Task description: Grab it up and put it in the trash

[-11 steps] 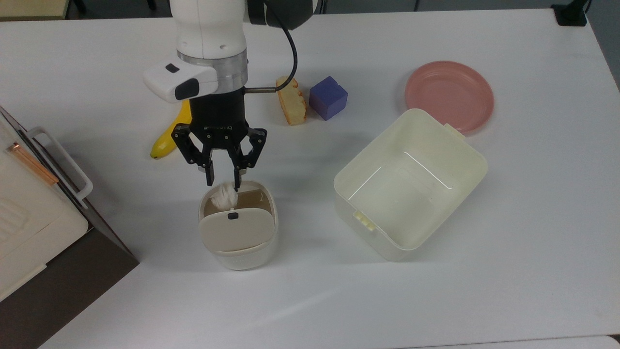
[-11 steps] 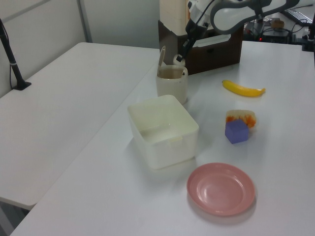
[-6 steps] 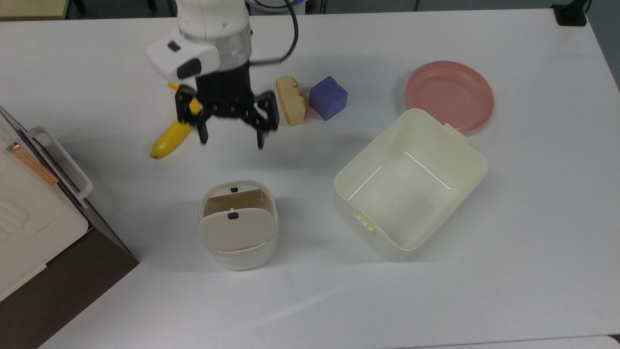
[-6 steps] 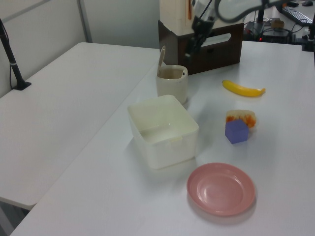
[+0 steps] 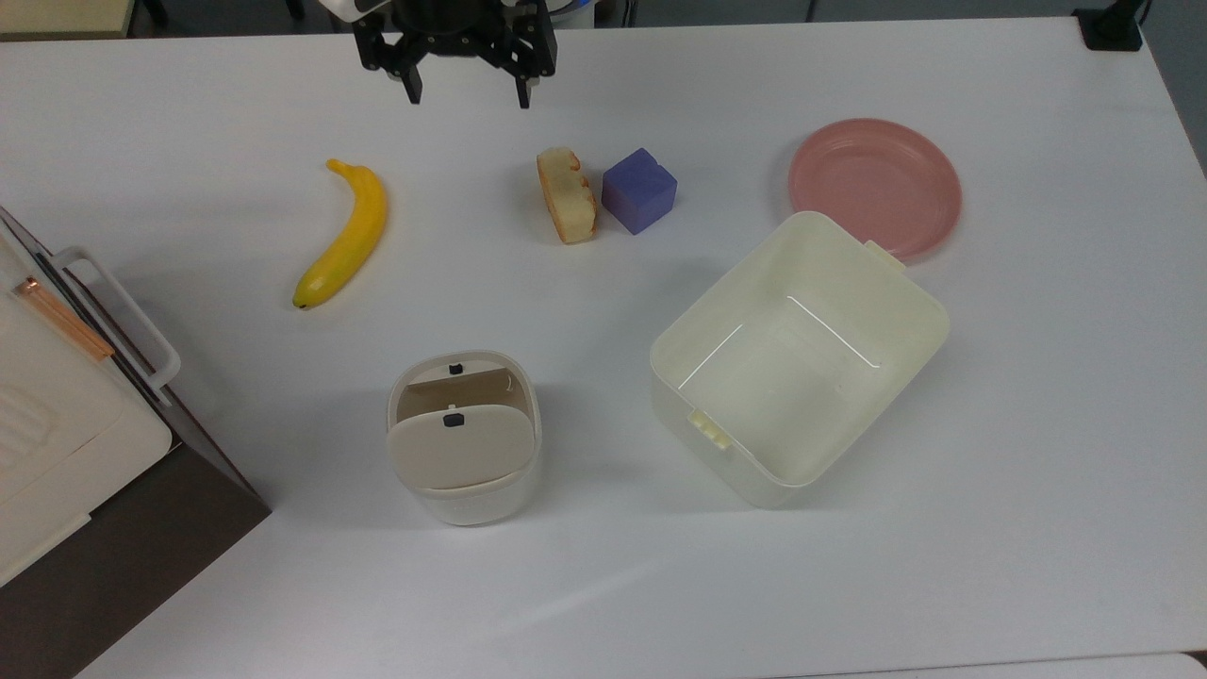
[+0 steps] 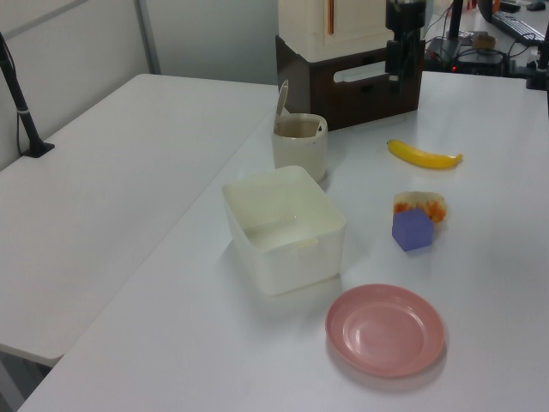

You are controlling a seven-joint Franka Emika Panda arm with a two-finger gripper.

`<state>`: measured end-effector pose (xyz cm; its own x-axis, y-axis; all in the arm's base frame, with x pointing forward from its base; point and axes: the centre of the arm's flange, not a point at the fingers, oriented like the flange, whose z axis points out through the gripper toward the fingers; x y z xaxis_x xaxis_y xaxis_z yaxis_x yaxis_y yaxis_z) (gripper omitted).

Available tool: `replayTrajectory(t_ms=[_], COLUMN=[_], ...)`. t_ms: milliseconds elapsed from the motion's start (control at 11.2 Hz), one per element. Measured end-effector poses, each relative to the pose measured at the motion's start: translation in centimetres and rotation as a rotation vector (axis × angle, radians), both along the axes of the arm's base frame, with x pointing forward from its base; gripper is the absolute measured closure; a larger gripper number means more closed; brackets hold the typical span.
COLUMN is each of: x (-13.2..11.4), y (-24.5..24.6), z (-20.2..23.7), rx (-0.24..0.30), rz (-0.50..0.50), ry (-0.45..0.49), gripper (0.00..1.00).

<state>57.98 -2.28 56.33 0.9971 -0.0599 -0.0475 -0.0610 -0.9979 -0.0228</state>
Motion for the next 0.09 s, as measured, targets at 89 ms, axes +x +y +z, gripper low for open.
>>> replayTrajectory(t_ms=[89], x=[-0.1], y=[0.04], z=[-0.18], rx=[-0.012], rz=[0.007], ry=[0.007], gripper=[0.0])
